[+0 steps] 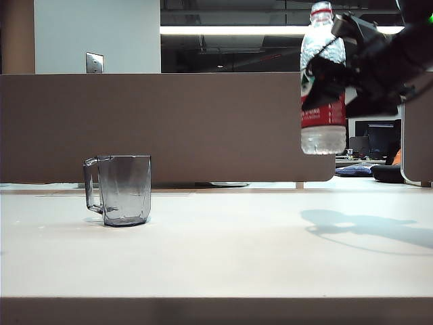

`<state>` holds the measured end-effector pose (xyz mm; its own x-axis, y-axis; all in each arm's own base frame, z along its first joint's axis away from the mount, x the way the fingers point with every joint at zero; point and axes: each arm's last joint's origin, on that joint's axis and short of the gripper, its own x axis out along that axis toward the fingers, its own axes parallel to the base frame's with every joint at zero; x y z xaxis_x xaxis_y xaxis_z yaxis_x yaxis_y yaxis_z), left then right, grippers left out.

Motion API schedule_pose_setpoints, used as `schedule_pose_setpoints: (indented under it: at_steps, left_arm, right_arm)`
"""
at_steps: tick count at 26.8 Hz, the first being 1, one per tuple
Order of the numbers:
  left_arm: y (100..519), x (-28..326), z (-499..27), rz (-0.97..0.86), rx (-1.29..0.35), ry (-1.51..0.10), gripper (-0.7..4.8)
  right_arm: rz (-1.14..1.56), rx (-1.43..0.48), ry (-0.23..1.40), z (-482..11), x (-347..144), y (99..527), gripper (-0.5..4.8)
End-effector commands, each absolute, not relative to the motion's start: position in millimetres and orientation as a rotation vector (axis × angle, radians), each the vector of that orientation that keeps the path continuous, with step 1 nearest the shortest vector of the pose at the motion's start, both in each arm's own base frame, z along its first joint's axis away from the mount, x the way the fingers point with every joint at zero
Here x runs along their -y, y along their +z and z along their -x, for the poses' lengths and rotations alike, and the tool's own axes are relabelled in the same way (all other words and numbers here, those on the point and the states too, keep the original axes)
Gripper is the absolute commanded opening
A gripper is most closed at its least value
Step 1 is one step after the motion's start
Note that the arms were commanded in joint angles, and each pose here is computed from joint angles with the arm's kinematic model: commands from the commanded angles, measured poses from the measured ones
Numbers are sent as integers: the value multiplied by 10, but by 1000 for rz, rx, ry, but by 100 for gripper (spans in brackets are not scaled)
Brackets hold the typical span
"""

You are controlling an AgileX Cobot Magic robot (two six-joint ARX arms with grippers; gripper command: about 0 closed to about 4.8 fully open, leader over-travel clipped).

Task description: Pick up the mineral water bottle on the table and pour water into the mug until it's half full.

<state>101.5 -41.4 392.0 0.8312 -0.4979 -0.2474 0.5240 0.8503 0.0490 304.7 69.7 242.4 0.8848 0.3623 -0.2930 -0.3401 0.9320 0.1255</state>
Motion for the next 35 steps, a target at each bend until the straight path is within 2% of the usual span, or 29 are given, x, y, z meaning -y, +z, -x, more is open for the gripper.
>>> schedule_pose_setpoints:
  at_steps: [1, 4, 9, 20, 23, 30, 35]
  left_arm:
    - [3952, 412, -1009, -119, -206, -541, -5]
    - [3960, 412, -1011, -118, -197, -540, -5]
    - [3987, 414, -1015, -116, -170, -540, -5]
    - [3994, 415, -1015, -115, -164, -542, -5]
    - [3994, 417, -1020, -115, -165, -542, -5]
    - [3994, 417, -1020, -115, -165, -542, -5]
    - [3994, 416, -1019, -115, -165, -542, -5]
  right_arm:
    - [-22, -356, 394, -3103, -772, 2765, 354]
    - [119, -314, 422, -3113, -917, 3017, 354]
    - [389, -302, 433, -3007, -1240, 3168, 354]
    - [625, -296, 429, -2974, -1585, 3020, 353]
    - [752, -284, 438, -2958, -1817, 2977, 353]
    - [885, -356, 434, -3232, -2300, 2898, 344]
    - [1011, -379, 377, -3347, -2371, 2804, 344]
